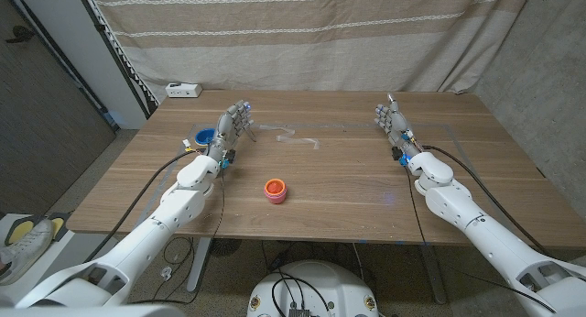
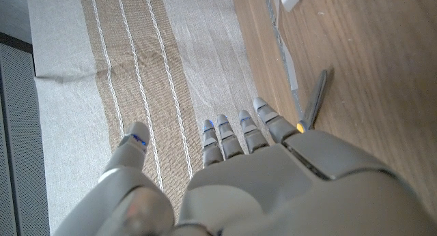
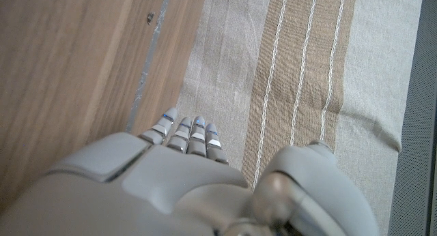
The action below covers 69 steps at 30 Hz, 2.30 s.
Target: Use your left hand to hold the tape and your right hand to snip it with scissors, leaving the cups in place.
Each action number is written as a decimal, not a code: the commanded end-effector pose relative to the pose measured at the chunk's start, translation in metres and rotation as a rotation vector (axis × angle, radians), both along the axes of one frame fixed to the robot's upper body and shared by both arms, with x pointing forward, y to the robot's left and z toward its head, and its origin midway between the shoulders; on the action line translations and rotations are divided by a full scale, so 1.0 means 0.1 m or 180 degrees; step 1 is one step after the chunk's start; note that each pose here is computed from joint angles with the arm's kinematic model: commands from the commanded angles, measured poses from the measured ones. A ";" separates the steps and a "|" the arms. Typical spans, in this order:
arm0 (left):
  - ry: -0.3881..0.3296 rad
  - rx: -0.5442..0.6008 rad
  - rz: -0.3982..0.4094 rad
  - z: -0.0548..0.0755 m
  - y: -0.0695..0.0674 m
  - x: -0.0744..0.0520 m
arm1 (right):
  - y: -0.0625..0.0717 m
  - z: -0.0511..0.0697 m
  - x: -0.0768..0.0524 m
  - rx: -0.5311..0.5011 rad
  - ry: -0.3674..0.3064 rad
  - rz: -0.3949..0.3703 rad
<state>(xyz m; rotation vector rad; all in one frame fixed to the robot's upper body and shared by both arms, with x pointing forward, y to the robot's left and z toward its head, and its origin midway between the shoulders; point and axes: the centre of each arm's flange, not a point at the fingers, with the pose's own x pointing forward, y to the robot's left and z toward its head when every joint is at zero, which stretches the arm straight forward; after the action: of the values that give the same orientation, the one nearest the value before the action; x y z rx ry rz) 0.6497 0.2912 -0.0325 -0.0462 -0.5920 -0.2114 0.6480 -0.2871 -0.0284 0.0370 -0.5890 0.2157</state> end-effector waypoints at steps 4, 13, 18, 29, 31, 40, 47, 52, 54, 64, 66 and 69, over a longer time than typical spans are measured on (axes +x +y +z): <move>-0.0044 0.0004 -0.0024 -0.04 0.00 -0.05 | 0.03 -0.02 -0.09 -0.0060 0.0028 0.0027; -0.0126 0.0063 0.0057 0.01 0.04 -0.07 | 0.04 0.02 -0.10 -0.0067 0.0011 0.0036; -0.0193 0.0300 0.0289 0.07 0.06 -0.10 | 0.04 0.03 -0.11 -0.0100 -0.0033 -0.0015; -0.0327 0.0415 0.0418 0.13 0.07 -0.10 | 0.05 0.08 -0.09 -0.0114 -0.0065 0.0007; -0.0363 0.0462 0.0463 0.14 0.07 -0.12 | 0.05 0.08 -0.09 -0.0132 -0.0076 -0.0007; -0.0475 0.0682 0.0611 0.18 0.08 -0.16 | 0.07 0.06 -0.14 -0.0159 -0.0055 -0.0043; -0.0459 0.0674 0.0588 0.18 0.07 -0.12 | 0.07 0.05 -0.18 -0.0148 -0.0042 -0.0074; -0.0558 0.0820 0.0709 0.25 0.05 -0.12 | 0.05 0.05 -0.20 -0.0145 -0.0059 -0.0109; -0.0589 0.0873 0.0750 0.28 0.04 -0.12 | 0.05 0.05 -0.20 -0.0169 -0.0070 -0.0114; -0.0651 0.0961 0.0806 0.32 -0.01 -0.20 | -0.03 0.02 -0.24 -0.0197 -0.0116 -0.0131; -0.0691 0.0978 0.0851 0.33 -0.01 -0.22 | -0.03 0.03 -0.24 -0.0209 -0.0117 -0.0123; -0.0741 0.0992 0.0912 0.32 -0.01 -0.25 | -0.04 0.03 -0.24 -0.0233 -0.0124 -0.0113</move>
<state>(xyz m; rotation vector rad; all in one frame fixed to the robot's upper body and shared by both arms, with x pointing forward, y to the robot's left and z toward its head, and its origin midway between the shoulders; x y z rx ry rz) 0.6327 0.2930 -0.0027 0.3136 -0.7517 -0.0687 0.6262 -0.2871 -0.0252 -0.0345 -0.6104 0.1943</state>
